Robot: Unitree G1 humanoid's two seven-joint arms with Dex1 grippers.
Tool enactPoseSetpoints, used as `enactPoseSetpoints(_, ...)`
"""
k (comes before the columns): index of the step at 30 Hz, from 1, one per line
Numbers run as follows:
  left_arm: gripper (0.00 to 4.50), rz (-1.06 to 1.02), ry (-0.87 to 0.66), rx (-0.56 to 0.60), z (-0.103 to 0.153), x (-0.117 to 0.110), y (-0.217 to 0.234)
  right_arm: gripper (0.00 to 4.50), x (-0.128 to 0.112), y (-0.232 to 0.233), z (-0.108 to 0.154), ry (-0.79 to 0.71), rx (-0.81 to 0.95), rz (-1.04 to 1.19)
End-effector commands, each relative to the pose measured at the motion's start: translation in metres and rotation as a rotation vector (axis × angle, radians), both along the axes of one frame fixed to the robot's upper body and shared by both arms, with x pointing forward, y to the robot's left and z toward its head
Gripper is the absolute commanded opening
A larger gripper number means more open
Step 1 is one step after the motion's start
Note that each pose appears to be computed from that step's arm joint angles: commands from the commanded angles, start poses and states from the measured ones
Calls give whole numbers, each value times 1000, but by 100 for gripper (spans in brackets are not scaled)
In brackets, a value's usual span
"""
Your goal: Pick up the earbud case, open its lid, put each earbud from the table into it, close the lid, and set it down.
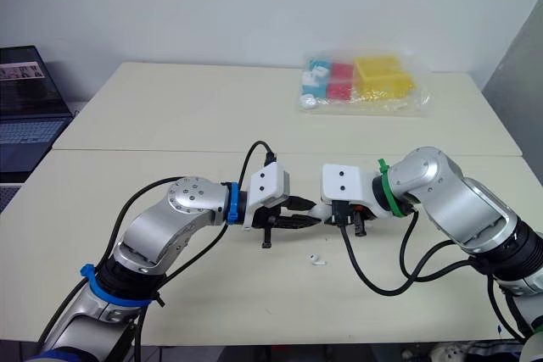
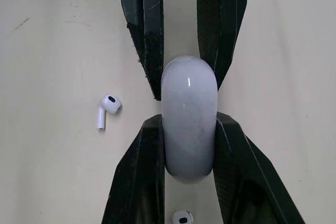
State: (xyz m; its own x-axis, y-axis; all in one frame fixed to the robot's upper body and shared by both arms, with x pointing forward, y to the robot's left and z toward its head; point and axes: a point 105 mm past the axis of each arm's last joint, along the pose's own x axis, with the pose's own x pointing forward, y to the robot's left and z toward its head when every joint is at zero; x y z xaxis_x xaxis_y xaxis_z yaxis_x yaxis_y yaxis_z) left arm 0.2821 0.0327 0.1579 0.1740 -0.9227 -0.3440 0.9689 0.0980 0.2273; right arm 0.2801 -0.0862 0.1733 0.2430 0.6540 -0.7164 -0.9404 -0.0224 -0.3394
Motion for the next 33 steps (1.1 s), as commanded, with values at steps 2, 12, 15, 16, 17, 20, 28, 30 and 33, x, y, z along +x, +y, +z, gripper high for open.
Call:
enactPoseSetpoints(2, 79, -18, -39, -19, 8, -3, -3, 80, -2, 5, 11, -38, 34, 20)
enactPoseSetpoints(12, 79, -15, -39, -5, 6, -2, -1, 184, -7, 0, 6, -27, 26, 30)
enactPoseSetpoints(15, 78, -1, -29, -5, 3, -1, 1, 290, -5, -5, 5, -39, 18, 19)
enactPoseSetpoints(16, 78, 3, -25, -3, 2, -1, 3, 328, -5, -6, 4, -42, 16, 18)
enactPoseSetpoints(17, 78, 5, -24, -2, 2, -1, 3, 365, -5, -7, 4, -43, 15, 19)
enactPoseSetpoints(20, 78, 17, -10, -2, -1, 0, 6, 450, -5, -11, 6, -47, 7, 20)
enactPoseSetpoints(28, 78, 132, 223, -437, -2, 2, 26, 450, -5, -35, 32, -200, 45, 86)
enactPoseSetpoints(30, 78, 161, 244, -486, -3, 3, 30, 450, -5, -34, 37, -224, 87, 97)
enactPoseSetpoints(33, 78, 231, 185, -491, -8, 9, 37, 450, -10, -35, 41, -241, 151, 116)
